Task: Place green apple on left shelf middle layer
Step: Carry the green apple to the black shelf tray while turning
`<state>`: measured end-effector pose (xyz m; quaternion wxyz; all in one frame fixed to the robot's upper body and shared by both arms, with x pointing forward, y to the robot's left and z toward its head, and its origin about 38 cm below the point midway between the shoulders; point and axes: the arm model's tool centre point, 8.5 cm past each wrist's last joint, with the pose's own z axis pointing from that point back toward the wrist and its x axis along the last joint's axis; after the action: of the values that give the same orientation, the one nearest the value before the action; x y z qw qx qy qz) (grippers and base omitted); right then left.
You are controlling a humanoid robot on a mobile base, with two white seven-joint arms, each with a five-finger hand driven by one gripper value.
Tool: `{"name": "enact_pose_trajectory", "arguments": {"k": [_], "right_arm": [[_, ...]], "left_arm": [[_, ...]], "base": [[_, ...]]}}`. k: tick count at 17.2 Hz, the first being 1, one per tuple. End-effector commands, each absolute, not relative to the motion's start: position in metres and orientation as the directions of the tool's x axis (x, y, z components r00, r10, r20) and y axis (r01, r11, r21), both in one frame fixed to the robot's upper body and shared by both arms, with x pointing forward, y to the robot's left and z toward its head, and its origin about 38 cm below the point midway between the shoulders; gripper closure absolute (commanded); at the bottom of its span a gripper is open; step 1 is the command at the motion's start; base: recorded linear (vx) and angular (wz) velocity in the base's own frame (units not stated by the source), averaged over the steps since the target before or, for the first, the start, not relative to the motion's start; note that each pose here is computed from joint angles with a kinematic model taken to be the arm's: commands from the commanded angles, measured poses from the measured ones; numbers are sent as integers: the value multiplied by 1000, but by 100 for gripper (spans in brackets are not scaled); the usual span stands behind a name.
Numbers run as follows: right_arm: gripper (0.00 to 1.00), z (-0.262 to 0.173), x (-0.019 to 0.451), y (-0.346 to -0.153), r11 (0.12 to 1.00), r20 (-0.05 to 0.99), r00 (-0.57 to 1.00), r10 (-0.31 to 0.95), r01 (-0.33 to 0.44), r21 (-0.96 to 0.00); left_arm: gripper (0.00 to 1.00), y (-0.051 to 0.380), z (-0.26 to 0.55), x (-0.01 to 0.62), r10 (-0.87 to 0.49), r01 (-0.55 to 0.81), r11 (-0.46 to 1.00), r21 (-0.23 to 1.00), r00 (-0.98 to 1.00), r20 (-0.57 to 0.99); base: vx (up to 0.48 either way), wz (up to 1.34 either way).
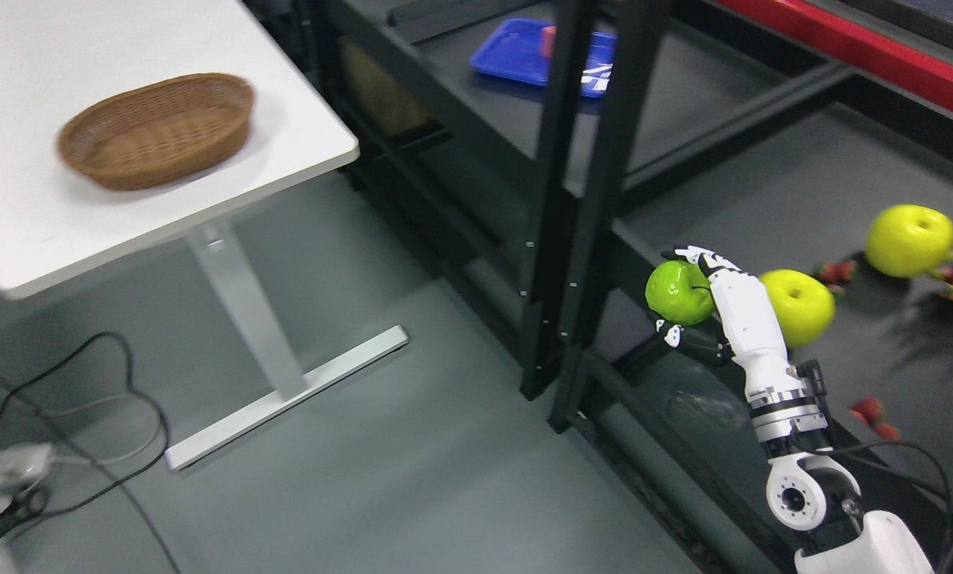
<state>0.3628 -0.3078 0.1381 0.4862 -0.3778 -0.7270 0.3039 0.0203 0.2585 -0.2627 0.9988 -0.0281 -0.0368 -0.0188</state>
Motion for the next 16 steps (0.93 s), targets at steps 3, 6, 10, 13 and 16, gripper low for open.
{"name": "enact_pose_trajectory", "arguments": {"k": [3, 6, 10, 13, 16], "right_arm": [[100, 136, 361, -301, 531, 477, -250, 843, 239, -813], [100, 135, 361, -303, 528, 479, -235, 846, 241, -814], [100, 133, 360, -303, 525, 478, -231, 848, 234, -818], [100, 129, 361, -298, 523, 477, -240, 846, 196, -830], [100, 123, 364, -284, 515, 474, -266, 840, 113, -850]], "left_arm": [[0, 270, -262, 28, -38, 41, 999, -36, 996, 85], [0, 270, -262, 28, -38, 41, 999, -36, 996, 85], [0, 270, -262, 28, -38, 41, 999, -36, 996, 85], [0, 270, -262, 28, -38, 41, 999, -36, 996, 85], [0, 270, -262, 28, -38, 41, 999, -36, 996, 85]], "base": [[63, -1193], [170, -1169], [200, -810], [199, -535], [259, -439]]}}
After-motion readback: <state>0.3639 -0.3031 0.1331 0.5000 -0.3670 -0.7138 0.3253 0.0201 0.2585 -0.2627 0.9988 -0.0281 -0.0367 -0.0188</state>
